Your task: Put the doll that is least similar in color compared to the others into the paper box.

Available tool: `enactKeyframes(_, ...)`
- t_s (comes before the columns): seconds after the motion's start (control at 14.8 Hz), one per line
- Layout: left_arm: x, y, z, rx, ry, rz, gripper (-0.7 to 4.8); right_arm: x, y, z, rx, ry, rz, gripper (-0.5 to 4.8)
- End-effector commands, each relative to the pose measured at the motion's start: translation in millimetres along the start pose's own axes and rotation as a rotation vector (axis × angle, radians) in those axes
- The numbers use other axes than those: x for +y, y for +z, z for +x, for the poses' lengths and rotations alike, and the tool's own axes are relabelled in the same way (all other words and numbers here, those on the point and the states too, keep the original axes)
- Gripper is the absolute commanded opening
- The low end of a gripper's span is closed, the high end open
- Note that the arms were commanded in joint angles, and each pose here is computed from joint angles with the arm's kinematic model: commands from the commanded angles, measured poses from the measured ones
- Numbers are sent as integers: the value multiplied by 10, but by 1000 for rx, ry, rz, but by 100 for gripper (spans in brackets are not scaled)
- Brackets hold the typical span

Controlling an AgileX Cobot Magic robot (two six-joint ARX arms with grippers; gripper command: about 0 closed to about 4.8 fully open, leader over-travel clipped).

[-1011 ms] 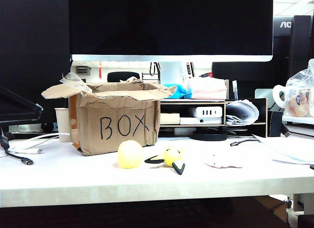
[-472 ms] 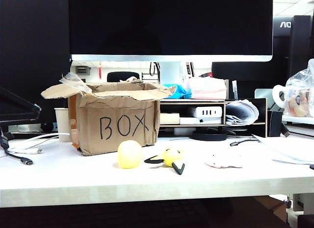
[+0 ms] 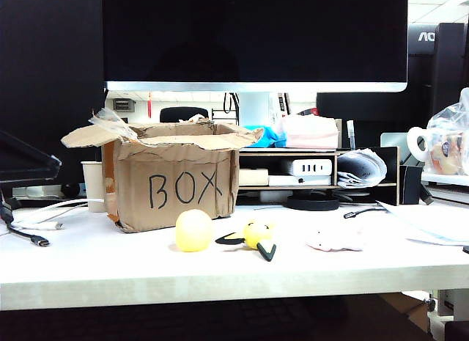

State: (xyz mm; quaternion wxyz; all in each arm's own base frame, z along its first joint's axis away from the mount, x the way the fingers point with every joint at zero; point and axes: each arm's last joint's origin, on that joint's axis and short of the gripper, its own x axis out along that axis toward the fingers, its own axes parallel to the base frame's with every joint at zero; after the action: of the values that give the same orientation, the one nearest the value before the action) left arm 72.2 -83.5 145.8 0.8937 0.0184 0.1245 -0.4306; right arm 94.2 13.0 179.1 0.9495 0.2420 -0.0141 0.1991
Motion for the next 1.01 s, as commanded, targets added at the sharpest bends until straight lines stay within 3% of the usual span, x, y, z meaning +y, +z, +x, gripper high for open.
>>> enactKeyframes(0.07,-1,13,-1,-11,-2,1,-5,202,262,-31,55,105,-36,-5)
enactKeyframes(0.27,-1,15,-1,-12,-2,1,-5,343,623,94,205,-1,-212,-5)
enactKeyframes(0.4,-1,14,-1,-11,-2,1,-5,407,876,295,311,-30,-232,-5)
enactKeyframes(0.54,-1,14,-1,-11,-2,1,-5,433,1059,683,603,-26,-313,-5)
enactKeyframes(0.67,-1,14,-1,-12,-2,1,-5,495,1002,1061,881,39,-388,-5)
enactKeyframes(0.81,-1,15,-2,-12,-3,1,-5,537,805,1411,1075,75,-482,-5)
enactKeyframes(1.01,-1,15,-2,-12,-3,1,-5,524,427,1923,1302,-20,-738,-5)
